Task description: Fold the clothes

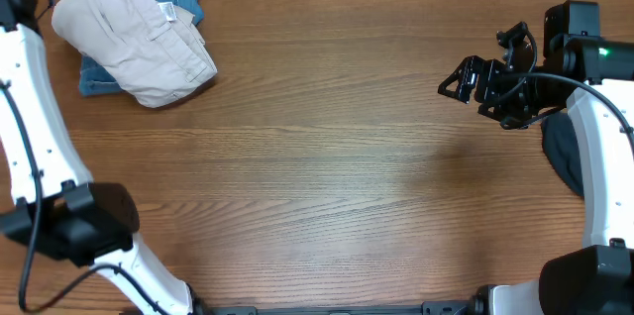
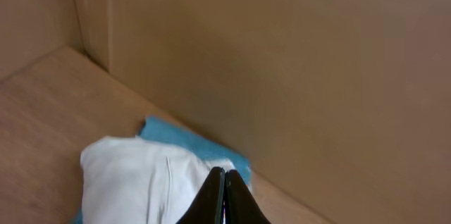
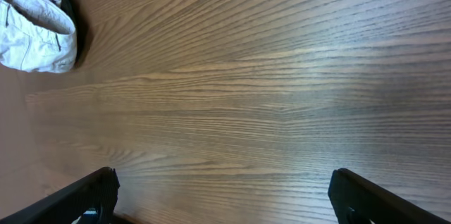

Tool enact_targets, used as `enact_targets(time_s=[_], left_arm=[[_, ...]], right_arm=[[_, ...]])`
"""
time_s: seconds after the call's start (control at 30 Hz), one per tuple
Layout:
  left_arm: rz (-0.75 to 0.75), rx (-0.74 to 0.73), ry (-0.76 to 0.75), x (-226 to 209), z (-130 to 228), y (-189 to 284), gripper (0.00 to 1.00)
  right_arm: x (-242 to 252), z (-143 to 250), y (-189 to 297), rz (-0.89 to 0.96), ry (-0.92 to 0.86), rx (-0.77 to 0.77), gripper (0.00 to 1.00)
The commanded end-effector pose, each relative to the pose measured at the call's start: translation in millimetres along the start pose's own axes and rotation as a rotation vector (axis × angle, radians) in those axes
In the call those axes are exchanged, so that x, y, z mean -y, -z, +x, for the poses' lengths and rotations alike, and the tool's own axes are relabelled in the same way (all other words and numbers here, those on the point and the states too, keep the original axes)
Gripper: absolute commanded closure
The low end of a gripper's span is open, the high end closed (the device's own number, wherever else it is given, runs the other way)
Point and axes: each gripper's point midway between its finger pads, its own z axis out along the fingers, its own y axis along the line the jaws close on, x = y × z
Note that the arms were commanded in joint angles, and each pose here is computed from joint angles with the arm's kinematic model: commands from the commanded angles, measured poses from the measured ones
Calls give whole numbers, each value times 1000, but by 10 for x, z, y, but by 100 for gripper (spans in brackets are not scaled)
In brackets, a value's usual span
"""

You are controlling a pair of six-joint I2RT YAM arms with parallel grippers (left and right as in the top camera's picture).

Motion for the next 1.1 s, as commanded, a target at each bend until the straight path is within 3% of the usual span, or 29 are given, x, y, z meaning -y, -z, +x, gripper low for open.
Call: enact_targets(time_s=[0.0, 0.13, 0.27, 0.37, 0.43, 0.5, 0.6, 0.67, 0.83, 0.93, 1.07], left_arm=[[-165, -93, 1, -506, 587, -865, 96], [-278, -326, -9, -1166, 1804, -1762, 96], [-333, -477, -44, -1519, 2522, -2006, 96], [-338, -455, -86, -1511, 2406, -1979, 96], [-309, -382, -84, -1322, 2020, -1840, 96], [-256, -275, -82, -952, 1466, -1533, 96], [-180, -161, -71, -411, 918, -1045, 96], [-129, -155, -90, -61, 834, -766, 96], [-126, -245, -150, 245, 1327, -870, 96], [-196, -284, -175, 68, 1719, -1258, 96], [-304, -441, -190, -471, 2510, -1712, 96]], right_arm=[[5, 12, 10, 4, 6, -2, 0], [15, 82, 11, 8, -10, -29, 0], [22, 145, 14, 11, -26, -53, 0], [26, 183, 17, 14, -35, -68, 0], [26, 188, 17, 13, -36, -70, 0], [26, 191, 17, 14, -36, -71, 0], [26, 191, 17, 13, -36, -71, 0], [26, 191, 17, 13, -36, -71, 0], [26, 203, 18, 13, -39, -76, 0], [31, 250, 22, 16, -49, -94, 0], [33, 257, 23, 17, -51, -96, 0]])
